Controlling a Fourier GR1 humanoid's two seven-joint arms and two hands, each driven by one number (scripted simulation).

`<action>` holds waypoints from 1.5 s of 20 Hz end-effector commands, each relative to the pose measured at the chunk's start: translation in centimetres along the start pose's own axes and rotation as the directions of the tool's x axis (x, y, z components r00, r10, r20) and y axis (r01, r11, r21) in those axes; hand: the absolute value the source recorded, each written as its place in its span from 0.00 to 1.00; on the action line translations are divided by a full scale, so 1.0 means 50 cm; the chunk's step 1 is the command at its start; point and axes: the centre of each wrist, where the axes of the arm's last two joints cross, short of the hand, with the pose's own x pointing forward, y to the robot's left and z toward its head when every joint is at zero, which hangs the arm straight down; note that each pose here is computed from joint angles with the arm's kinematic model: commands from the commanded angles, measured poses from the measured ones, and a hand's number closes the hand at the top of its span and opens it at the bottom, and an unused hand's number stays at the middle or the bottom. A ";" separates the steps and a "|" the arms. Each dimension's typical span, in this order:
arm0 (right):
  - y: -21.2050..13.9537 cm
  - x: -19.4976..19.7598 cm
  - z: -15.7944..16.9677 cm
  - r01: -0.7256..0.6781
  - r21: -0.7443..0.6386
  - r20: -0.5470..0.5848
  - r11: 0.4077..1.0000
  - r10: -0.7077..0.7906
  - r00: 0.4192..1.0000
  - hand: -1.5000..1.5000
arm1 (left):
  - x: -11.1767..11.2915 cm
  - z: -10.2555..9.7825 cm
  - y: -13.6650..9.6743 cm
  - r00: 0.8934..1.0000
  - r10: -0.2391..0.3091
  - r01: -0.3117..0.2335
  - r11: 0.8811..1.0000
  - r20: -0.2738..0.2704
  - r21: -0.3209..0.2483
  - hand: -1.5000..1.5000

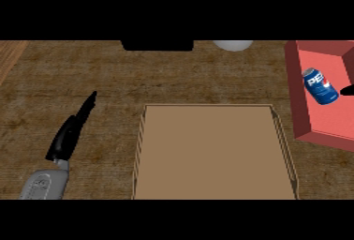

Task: Pick the can from the tray and place it in the cardboard box

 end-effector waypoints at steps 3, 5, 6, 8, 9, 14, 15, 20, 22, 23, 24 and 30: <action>0.038 -0.026 -0.005 0.365 -0.136 0.162 0.921 -0.342 0.925 0.00 | 0.018 -0.012 0.001 1.000 0.013 -0.013 1.000 0.003 0.025 0.50; 0.023 -0.028 -0.015 0.463 -0.165 0.198 0.871 -0.431 0.880 0.00 | 0.009 0.004 0.001 1.000 0.008 -0.008 1.000 0.012 -0.009 0.50; 0.021 -0.023 -0.017 0.506 -0.152 0.201 0.849 -0.475 0.857 0.00 | 0.001 -0.003 -0.008 1.000 0.007 -0.007 1.000 0.012 0.016 0.50; 0.018 -0.019 -0.026 0.555 -0.141 0.165 0.820 -0.533 0.830 0.00 | -0.002 0.012 -0.019 1.000 0.003 -0.003 1.000 -0.015 -0.004 0.50; 0.007 -0.024 -0.032 0.595 -0.133 0.150 0.793 -0.577 0.803 0.00 | 0.019 0.002 0.010 1.000 -0.008 0.008 1.000 0.002 -0.003 0.50; -0.019 -0.135 -0.030 0.724 -0.247 0.180 0.644 -0.704 0.687 0.00 | 0.017 -0.012 -0.020 1.000 0.010 -0.010 1.000 0.023 0.000 0.50; -0.022 -0.147 -0.027 0.727 -0.260 0.182 0.635 -0.707 0.683 0.00 | 0.018 0.013 -0.037 1.000 0.007 -0.007 1.000 0.016 0.019 0.50; -0.043 -0.258 -0.002 0.783 -0.333 0.280 0.526 -0.737 0.615 0.00 | 0.014 0.001 -0.009 1.000 0.002 -0.002 1.000 0.015 0.006 0.50; -0.044 -0.292 0.005 0.778 -0.382 0.298 0.499 -0.730 0.615 0.00 | 0.004 0.002 -0.028 1.000 0.006 -0.005 1.000 0.013 -0.005 0.50; 0.010 -0.299 0.011 0.767 -0.376 0.276 0.520 -0.727 0.629 0.00 | 0.000 0.045 -0.003 1.000 -0.002 0.002 1.000 0.006 0.001 0.50; -0.023 -0.326 0.020 0.782 -0.390 0.302 0.487 -0.734 0.608 0.00 | -0.016 0.014 0.004 1.000 0.008 -0.008 1.000 0.003 -0.002 0.50; -0.035 -0.417 0.065 0.771 -0.459 0.331 0.441 -0.720 0.610 0.00 | -0.001 0.003 0.016 1.000 -0.001 0.001 1.000 0.012 0.004 0.50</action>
